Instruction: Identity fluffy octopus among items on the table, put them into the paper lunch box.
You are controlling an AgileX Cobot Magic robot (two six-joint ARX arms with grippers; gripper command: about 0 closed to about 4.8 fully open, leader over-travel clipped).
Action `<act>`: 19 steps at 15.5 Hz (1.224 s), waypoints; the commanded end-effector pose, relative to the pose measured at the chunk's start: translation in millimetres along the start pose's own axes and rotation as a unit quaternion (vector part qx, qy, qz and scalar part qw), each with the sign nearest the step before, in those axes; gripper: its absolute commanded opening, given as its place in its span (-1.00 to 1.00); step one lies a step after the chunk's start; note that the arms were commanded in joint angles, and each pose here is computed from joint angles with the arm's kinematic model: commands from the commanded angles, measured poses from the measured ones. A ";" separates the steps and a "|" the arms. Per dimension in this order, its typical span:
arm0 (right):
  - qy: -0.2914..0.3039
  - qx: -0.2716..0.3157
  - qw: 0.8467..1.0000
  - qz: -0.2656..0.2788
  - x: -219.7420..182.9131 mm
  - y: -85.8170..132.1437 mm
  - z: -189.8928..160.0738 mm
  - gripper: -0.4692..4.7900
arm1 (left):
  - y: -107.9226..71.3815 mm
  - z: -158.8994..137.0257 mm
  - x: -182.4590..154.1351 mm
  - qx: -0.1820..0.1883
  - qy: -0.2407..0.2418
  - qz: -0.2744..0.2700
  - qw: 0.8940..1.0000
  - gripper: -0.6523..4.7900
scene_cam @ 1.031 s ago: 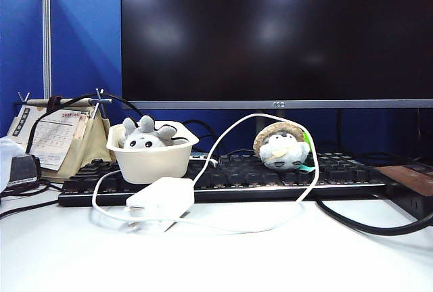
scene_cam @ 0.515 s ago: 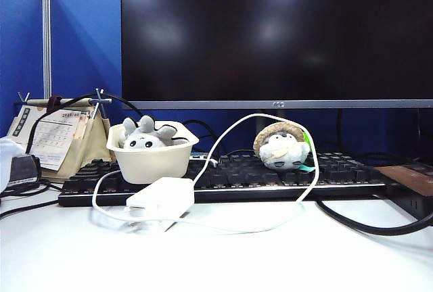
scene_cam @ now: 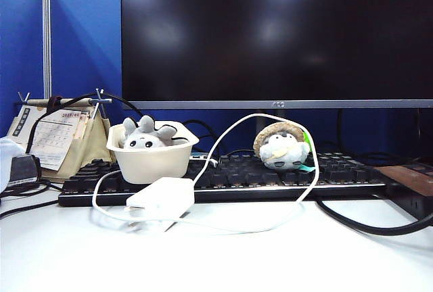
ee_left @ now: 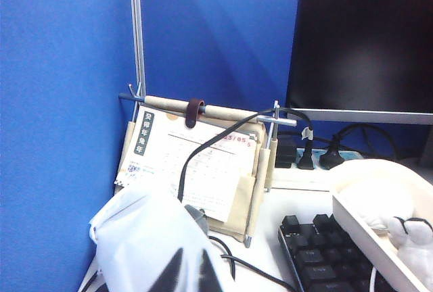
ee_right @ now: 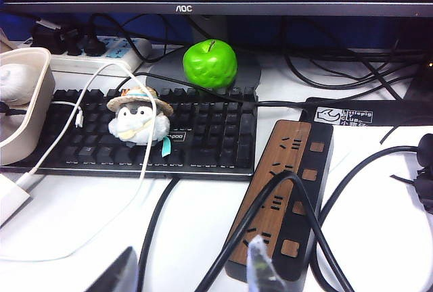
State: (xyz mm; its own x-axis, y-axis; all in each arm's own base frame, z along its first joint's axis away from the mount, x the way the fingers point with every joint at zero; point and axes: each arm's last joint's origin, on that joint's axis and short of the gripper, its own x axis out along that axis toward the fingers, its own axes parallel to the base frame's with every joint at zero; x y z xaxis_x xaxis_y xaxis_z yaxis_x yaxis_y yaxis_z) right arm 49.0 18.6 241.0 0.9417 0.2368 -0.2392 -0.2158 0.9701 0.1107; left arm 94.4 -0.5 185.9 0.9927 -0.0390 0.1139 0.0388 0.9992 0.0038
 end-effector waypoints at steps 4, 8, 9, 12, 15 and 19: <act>-0.008 0.002 1.000 0.000 -0.3 0.1 1.8 -0.01 | 0.2 -12.1 1.3 -0.018 0.012 0.002 1.000 -0.65; -0.008 0.002 1.000 0.000 -0.3 0.1 1.8 -0.01 | 0.1 -12.3 1.3 -0.019 0.013 0.000 1.000 -0.65; -0.008 0.002 1.000 0.000 -0.3 0.1 1.8 -0.01 | 0.0 -12.3 1.3 -0.019 0.013 0.000 1.000 -0.65; -0.008 0.002 1.000 0.000 -0.3 0.1 1.8 -0.01 | 0.0 -12.3 1.3 -0.019 0.013 0.000 1.000 -0.65; -0.008 0.002 1.000 0.000 -0.3 0.1 1.8 -0.01 | 0.0 -12.3 1.3 -0.019 0.013 0.000 1.000 -0.65; -0.008 0.002 1.000 -0.001 -0.3 0.1 1.8 -0.01 | 0.0 -12.3 1.3 -0.019 0.013 0.000 1.000 -0.65</act>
State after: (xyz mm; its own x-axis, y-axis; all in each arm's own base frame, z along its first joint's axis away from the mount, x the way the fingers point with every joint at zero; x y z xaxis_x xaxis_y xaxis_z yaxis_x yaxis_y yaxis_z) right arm 49.0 18.6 241.2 0.9417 0.2368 -0.2389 -0.2158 0.9701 0.1108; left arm 97.3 -0.5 172.3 0.9966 -0.0393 0.0718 0.0419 0.9985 -0.0347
